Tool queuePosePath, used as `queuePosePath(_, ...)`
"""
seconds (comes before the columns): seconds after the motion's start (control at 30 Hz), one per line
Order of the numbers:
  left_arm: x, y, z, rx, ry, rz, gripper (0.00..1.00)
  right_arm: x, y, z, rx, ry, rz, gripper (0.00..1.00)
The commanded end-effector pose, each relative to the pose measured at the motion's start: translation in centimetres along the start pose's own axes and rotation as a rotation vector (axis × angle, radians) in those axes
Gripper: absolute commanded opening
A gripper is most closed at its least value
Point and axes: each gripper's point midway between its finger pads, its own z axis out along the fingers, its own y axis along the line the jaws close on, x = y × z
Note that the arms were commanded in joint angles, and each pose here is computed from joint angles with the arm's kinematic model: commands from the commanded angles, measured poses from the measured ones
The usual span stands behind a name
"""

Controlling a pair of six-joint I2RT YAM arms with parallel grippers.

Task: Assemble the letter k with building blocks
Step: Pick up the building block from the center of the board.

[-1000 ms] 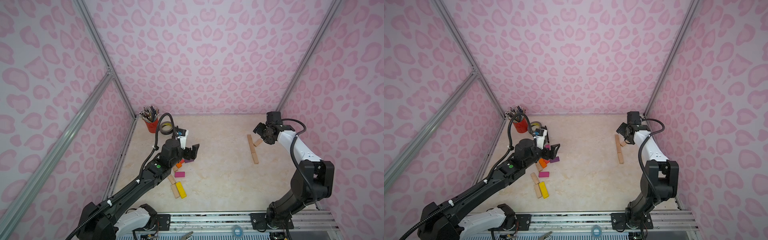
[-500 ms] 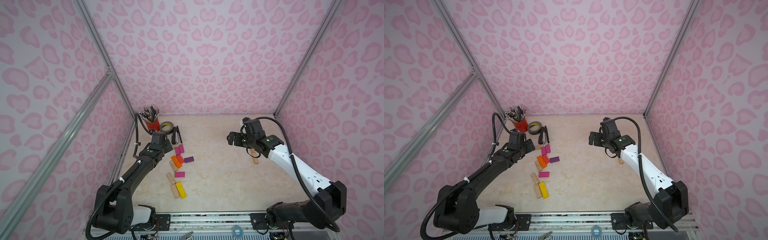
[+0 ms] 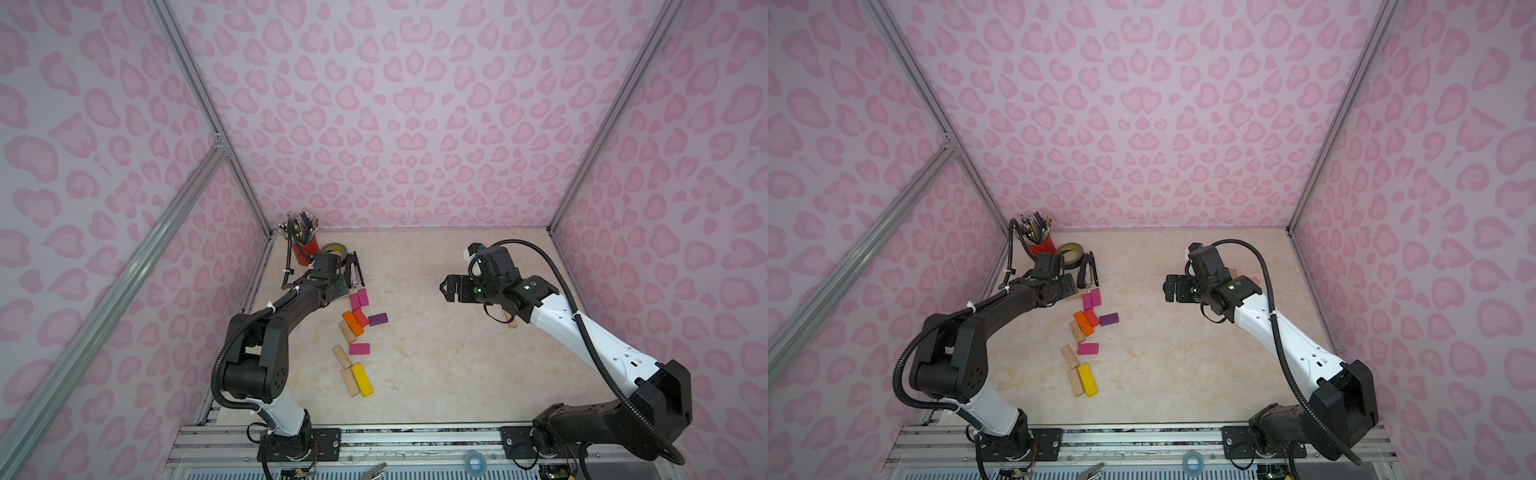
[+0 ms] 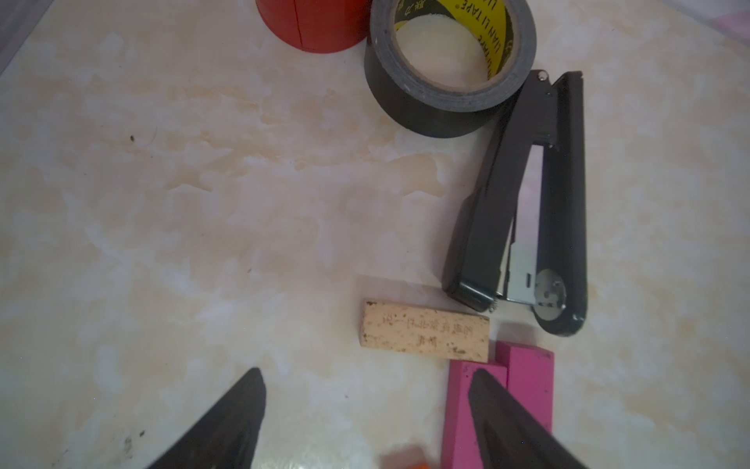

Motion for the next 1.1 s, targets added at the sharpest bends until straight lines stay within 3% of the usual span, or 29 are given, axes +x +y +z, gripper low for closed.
queuePosePath(0.0,0.0,-0.4,1.3,-0.004,0.035,0.096,0.8,0.1,-0.1,-0.3,0.003,-0.007,-0.017,0.98)
queuePosePath(0.3,0.2,-3.0,4.2,0.083,0.125,0.244,0.81,0.3,-0.1,-0.2,0.003,0.001,-0.021,0.98)
queuePosePath(0.47,1.1,-3.3,5.0,0.076,0.153,0.247,0.96,0.4,-0.3,-0.4,0.012,-0.003,-0.017,0.98)
queuePosePath(0.57,2.0,-3.4,5.5,0.056,0.174,0.262,1.0,0.4,-0.4,-0.4,0.013,-0.005,-0.014,0.98)
queuePosePath(0.73,3.1,-3.2,6.2,0.033,0.196,0.265,0.99,0.5,-0.4,-0.4,0.015,-0.004,-0.009,0.98)
queuePosePath(1.07,3.3,-2.3,5.5,0.014,0.205,0.177,0.85,0.4,-0.8,-0.6,0.035,-0.017,0.001,0.98)
